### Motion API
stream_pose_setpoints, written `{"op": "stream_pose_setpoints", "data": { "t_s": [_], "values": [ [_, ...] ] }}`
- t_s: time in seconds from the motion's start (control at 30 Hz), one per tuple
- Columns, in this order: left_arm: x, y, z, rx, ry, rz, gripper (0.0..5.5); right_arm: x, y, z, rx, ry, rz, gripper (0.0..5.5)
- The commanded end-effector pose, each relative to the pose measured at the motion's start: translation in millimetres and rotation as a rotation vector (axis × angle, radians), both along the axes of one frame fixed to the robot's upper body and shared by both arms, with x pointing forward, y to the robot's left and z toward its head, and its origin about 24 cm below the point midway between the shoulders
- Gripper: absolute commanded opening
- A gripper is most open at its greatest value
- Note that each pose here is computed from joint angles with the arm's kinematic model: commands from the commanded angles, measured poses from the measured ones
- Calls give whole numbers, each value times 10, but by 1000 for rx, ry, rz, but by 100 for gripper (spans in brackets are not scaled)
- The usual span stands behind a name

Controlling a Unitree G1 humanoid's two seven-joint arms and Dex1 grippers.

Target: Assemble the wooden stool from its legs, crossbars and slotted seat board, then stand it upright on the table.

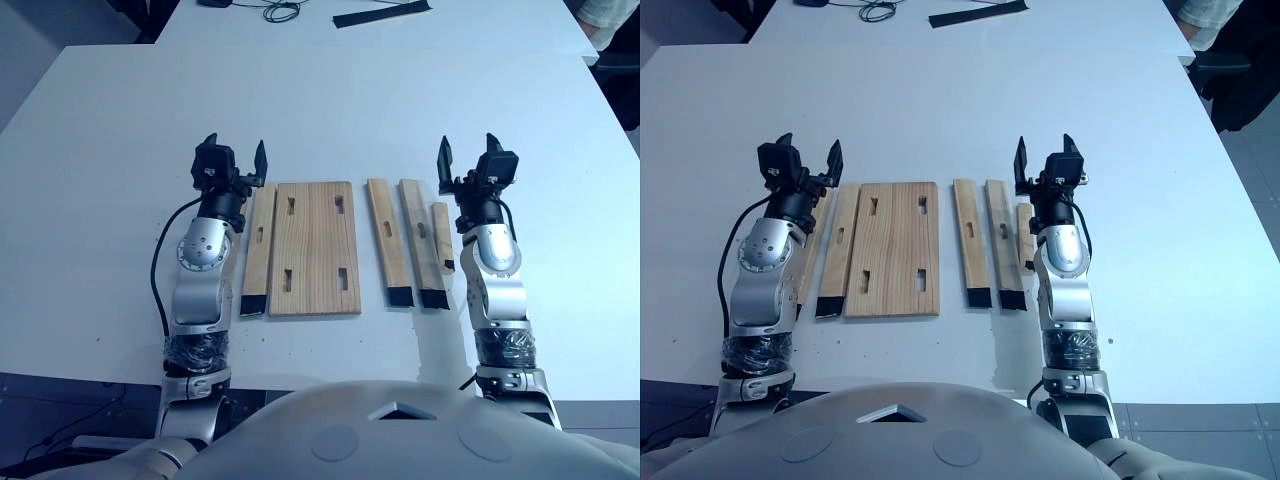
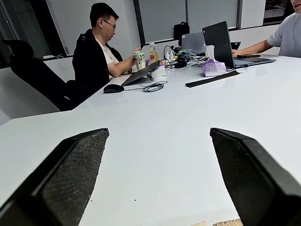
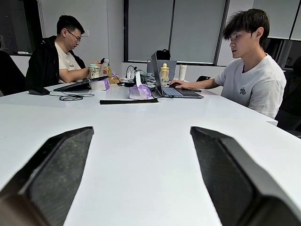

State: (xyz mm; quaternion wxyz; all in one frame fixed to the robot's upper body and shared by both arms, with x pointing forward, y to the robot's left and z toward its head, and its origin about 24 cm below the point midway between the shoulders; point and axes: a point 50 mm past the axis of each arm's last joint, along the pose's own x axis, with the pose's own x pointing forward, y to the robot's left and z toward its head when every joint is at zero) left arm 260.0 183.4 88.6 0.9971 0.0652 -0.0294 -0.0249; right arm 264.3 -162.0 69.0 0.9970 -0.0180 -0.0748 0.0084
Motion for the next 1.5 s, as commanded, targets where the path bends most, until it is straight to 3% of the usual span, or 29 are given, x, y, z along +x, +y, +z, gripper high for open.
{"op": "stream_pose_setpoints", "data": {
  "t_s": [0.03, 0.23, 0.43, 0.6, 0.83, 1.13, 1.5],
  "values": [
    [-16, 7, 5, 0, 8, -8, 398, 9, 19, -3, 1, 11, 6, 380],
    [-188, 181, 47, 28, 93, -13, 398, -70, -11, 2, 9, 3, -38, 380],
    [-779, 699, 291, 121, 411, 37, 398, -381, -162, -52, 14, 28, -169, 380],
    [-758, 717, 438, 93, 594, -96, 398, -516, -128, -79, 36, 38, -231, 380],
    [-672, 895, 299, 92, 673, -21, 398, -491, -170, -25, 34, 23, -247, 380],
    [-808, 1038, 65, 167, 741, -10, 398, -518, -180, -34, 33, 32, -249, 380],
    [-891, 1048, -53, 210, 712, -38, 398, -469, -299, 59, 18, 7, -246, 380]
  ]
}}
